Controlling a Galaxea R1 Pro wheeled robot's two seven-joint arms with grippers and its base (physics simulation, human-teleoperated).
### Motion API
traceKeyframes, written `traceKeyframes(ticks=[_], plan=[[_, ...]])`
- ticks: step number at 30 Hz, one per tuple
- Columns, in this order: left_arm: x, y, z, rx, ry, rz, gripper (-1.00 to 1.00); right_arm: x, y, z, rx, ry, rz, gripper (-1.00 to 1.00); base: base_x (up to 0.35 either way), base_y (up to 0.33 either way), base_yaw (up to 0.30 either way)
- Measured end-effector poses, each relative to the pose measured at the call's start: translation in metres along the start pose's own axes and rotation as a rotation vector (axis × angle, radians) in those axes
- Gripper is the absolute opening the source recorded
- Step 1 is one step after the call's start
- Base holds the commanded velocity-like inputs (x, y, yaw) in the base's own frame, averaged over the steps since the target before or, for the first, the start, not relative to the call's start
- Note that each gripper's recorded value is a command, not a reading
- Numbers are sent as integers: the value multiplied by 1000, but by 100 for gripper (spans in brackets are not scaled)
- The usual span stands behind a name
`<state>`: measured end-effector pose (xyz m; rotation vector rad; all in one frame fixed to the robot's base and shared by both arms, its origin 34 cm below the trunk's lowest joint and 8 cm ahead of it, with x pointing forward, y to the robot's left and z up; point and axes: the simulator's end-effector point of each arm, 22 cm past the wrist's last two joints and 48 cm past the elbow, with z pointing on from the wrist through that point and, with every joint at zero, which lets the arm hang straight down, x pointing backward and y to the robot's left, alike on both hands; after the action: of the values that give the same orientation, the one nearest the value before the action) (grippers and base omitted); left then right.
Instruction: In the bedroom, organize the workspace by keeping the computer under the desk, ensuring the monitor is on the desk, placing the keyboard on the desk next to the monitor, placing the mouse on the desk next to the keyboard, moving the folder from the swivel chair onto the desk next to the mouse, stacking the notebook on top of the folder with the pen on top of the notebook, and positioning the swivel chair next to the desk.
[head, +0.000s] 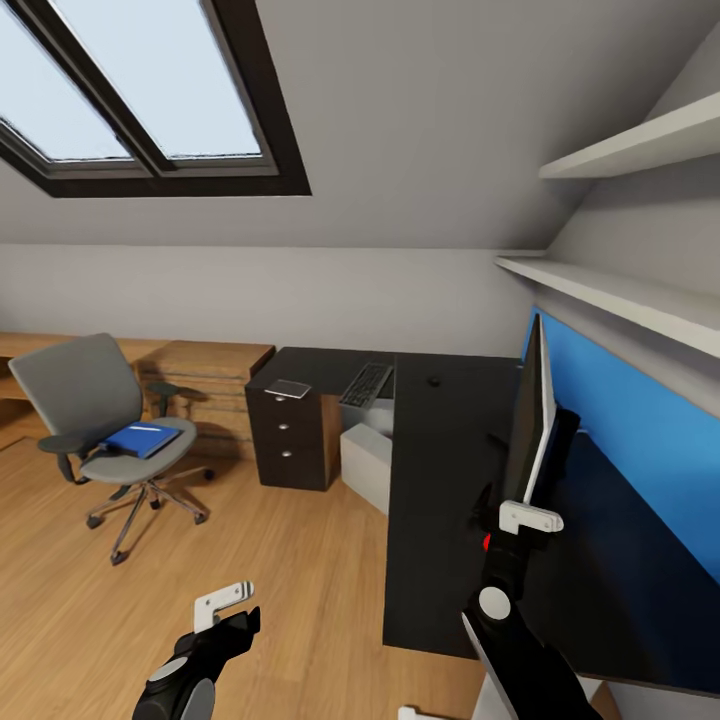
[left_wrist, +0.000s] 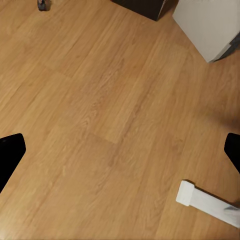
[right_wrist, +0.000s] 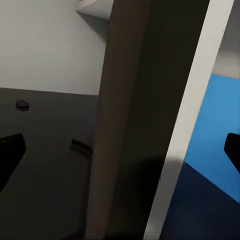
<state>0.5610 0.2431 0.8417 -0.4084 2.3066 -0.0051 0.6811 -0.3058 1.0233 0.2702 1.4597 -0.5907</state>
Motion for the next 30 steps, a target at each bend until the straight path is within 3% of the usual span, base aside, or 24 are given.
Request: traceKeyframes(ticks=[21,30], plan=[[0,1,0,-3,1,-1,100,-2,6,-2,-14,-10,6,100,8,-7,0],[0,0,0,1,1,0,100,-3,6,-2,-16,-13,4,100,0,-122,0]])
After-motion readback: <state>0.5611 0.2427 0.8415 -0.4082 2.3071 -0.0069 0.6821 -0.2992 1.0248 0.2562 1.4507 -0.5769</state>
